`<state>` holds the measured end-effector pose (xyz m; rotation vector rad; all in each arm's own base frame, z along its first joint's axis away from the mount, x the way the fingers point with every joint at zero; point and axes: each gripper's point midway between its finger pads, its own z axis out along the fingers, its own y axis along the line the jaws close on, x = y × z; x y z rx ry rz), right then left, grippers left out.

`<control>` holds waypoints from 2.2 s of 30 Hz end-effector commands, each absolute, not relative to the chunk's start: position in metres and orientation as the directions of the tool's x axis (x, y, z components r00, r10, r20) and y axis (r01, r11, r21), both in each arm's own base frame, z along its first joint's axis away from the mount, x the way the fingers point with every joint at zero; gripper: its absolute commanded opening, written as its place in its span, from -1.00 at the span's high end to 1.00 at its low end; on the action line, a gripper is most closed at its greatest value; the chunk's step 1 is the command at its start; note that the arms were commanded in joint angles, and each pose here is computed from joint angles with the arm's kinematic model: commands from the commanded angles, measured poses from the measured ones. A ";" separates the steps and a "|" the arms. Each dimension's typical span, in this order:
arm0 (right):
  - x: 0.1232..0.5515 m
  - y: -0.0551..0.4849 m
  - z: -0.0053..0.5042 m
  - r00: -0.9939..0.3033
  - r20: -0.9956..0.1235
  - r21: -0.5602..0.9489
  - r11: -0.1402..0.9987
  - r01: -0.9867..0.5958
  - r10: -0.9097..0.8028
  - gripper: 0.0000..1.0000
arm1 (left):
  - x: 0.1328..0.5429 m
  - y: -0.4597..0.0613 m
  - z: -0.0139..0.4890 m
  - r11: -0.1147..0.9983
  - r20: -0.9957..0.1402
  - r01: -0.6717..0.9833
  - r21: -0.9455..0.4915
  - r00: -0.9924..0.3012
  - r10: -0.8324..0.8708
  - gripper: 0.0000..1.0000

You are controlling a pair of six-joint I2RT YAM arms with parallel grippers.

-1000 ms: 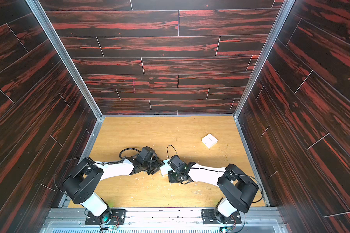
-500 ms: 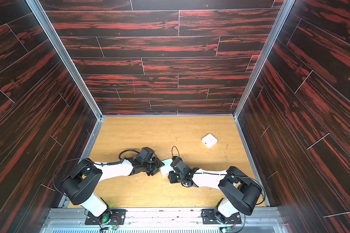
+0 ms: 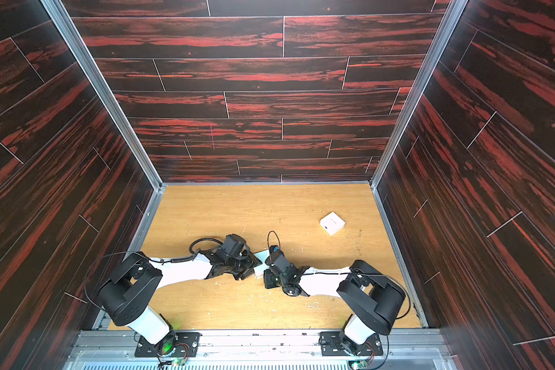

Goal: Take out the earrings from the drawer-style jewelry box
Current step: Open the drawer in the jewelry box.

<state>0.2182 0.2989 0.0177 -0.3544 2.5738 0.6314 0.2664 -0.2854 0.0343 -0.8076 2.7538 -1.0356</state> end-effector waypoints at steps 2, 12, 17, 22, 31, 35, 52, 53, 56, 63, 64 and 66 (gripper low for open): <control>0.213 0.281 -0.007 -0.874 -0.447 0.268 0.904 -0.333 -0.190 0.63 | 0.256 -0.279 0.023 0.670 0.112 -0.468 -0.577 -0.857 -0.502 -0.04; 0.212 0.282 -0.007 -0.884 -0.420 0.254 0.909 -0.331 -0.204 1.00 | 0.259 -0.276 0.012 0.674 0.111 -0.495 -0.549 -0.842 -0.528 0.05; 0.202 0.280 -0.009 -0.900 -0.376 0.265 0.904 -0.334 -0.222 1.00 | 0.258 -0.272 0.004 0.678 0.116 -0.519 -0.521 -0.830 -0.546 0.11; 0.184 0.271 -0.013 -0.918 -0.313 0.283 0.898 -0.336 -0.245 1.00 | 0.259 -0.267 0.000 0.687 0.100 -0.529 -0.498 -0.822 -0.561 0.14; 0.154 0.255 -0.018 -0.941 -0.206 0.303 0.897 -0.323 -0.269 1.00 | 0.262 -0.261 -0.006 0.686 0.077 -0.548 -0.479 -0.805 -0.589 0.19; 0.146 0.250 -0.016 -0.948 -0.173 0.305 0.900 -0.311 -0.268 1.00 | 0.263 -0.260 -0.006 0.687 0.071 -0.548 -0.477 -0.803 -0.592 0.19; 0.119 0.236 -0.015 -0.964 -0.085 0.289 0.920 -0.266 -0.252 1.00 | 0.263 -0.258 -0.006 0.687 0.060 -0.545 -0.481 -0.802 -0.594 0.20; 0.119 0.235 -0.015 -0.964 -0.084 0.288 0.920 -0.264 -0.251 1.00 | 0.262 -0.258 -0.007 0.688 0.062 -0.544 -0.480 -0.803 -0.592 0.20; 0.117 0.233 -0.014 -0.966 -0.079 0.286 0.922 -0.260 -0.248 1.00 | 0.262 -0.258 -0.007 0.689 0.062 -0.543 -0.480 -0.804 -0.591 0.20; 0.119 0.231 -0.016 -0.967 -0.074 0.261 0.931 -0.256 -0.245 1.00 | 0.263 -0.260 -0.005 0.689 0.062 -0.537 -0.486 -0.808 -0.586 0.21; 0.120 0.230 -0.017 -0.968 -0.075 0.250 0.935 -0.252 -0.241 1.00 | 0.262 -0.260 -0.006 0.691 0.063 -0.537 -0.484 -0.809 -0.585 0.20; 0.122 0.229 -0.014 -0.970 -0.081 0.236 0.941 -0.242 -0.229 0.74 | 0.262 -0.259 -0.004 0.691 0.061 -0.536 -0.485 -0.809 -0.584 0.21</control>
